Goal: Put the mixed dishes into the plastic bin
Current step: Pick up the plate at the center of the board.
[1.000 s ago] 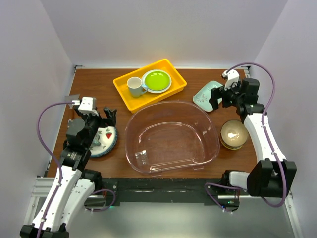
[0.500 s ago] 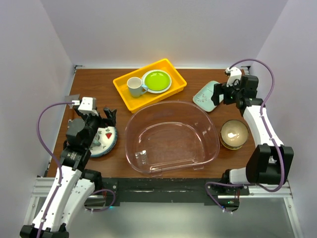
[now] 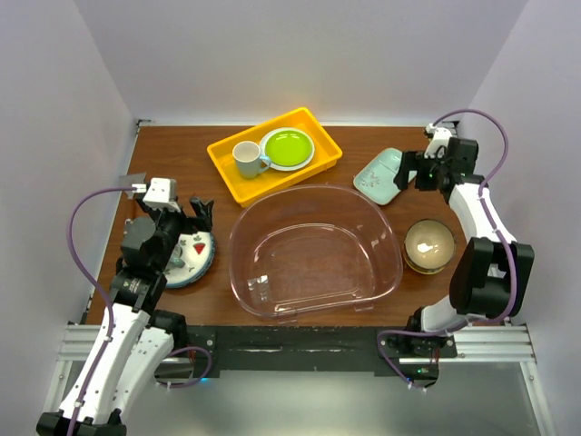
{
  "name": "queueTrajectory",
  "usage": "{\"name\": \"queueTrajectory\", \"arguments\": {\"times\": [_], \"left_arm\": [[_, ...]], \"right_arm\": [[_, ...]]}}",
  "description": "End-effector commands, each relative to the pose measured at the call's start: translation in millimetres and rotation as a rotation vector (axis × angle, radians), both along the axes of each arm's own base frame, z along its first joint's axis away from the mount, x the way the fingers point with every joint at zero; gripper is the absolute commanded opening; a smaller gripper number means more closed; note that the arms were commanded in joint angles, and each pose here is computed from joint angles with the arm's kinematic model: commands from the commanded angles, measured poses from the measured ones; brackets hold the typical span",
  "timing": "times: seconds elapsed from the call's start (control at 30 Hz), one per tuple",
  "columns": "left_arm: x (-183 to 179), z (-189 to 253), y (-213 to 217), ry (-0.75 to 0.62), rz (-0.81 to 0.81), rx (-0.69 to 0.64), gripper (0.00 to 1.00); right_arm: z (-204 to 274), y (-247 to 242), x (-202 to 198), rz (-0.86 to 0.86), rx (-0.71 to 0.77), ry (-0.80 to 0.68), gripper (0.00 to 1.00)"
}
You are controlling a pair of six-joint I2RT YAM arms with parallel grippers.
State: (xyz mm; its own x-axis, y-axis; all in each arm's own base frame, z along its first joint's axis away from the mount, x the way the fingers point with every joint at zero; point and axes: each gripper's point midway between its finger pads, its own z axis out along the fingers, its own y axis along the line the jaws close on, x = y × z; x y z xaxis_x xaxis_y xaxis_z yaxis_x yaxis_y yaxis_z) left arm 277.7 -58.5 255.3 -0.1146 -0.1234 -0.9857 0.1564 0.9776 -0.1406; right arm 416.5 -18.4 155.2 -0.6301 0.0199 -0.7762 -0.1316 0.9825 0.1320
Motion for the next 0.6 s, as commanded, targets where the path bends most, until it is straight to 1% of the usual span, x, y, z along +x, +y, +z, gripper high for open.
{"name": "queueTrajectory", "arguments": {"times": [0.0, 0.3, 0.37, 0.57], "left_arm": [[1.9, 21.0, 3.0, -0.073, 0.008, 0.002, 1.00], [1.4, 21.4, 3.4, -0.074, 0.010, 0.003, 1.00], [1.5, 21.8, 3.4, -0.076, 0.010, 0.003, 1.00], [1.3, 22.2, 3.8, -0.078, 0.011, 0.004, 1.00]], "right_arm": [[22.9, 0.2, 17.8, -0.002, 0.060, -0.070, 0.99], [4.1, -4.3, 25.3, -0.007, 0.136, -0.018, 0.99], [3.8, -3.6, 27.2, -0.021, 0.167, -0.010, 0.99], [-0.5, -4.2, 32.7, -0.023, 0.197, -0.001, 0.99]]}}
